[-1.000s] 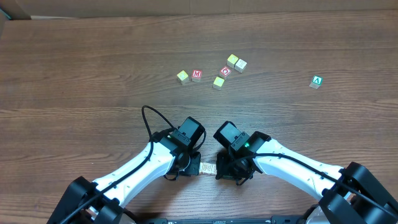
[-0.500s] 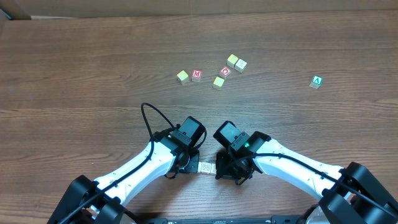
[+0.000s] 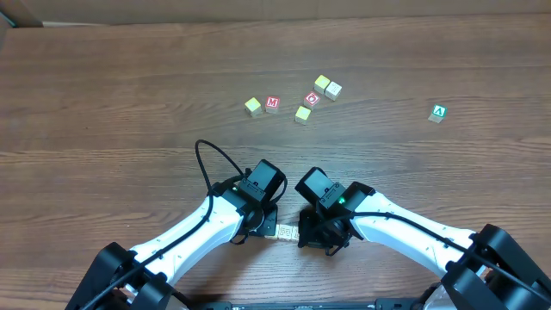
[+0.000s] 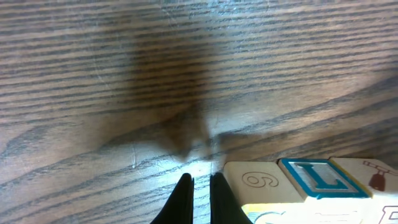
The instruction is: Flip 3 blocks
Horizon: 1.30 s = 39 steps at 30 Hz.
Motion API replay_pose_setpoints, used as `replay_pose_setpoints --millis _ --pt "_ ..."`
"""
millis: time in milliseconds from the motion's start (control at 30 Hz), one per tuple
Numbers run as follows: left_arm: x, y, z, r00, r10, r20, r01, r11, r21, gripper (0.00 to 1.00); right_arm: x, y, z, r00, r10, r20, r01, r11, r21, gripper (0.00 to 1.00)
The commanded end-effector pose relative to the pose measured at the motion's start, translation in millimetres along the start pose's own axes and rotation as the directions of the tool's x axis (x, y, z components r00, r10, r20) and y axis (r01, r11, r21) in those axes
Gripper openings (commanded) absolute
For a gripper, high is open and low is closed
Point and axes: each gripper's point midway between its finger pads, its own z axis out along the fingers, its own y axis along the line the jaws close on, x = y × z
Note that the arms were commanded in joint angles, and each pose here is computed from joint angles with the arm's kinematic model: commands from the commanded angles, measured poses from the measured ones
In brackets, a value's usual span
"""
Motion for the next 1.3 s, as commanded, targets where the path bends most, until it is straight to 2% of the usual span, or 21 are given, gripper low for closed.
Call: replay_pose_setpoints --millis 0,567,1267 --pt "0.4 4.1 4.1 1.000 0.015 -0.001 -0.015 1.000 -0.015 0.04 0.8 0.1 1.3 1.000 0.003 0.000 -0.003 1.000 -0.002 0.04" --pt "-7.8 -5.3 3.9 0.997 0.074 0.031 -0.074 0.997 0.027 0.04 0.1 1.1 1.3 1.000 -0.028 0.003 0.028 1.000 -0.007 0.04" --pt "-8.9 -5.7 3.9 0.992 0.120 0.037 -0.121 0.992 0.026 0.04 6.5 4.0 1.7 0.994 0.104 -0.028 -0.104 0.994 -0.017 0.04"
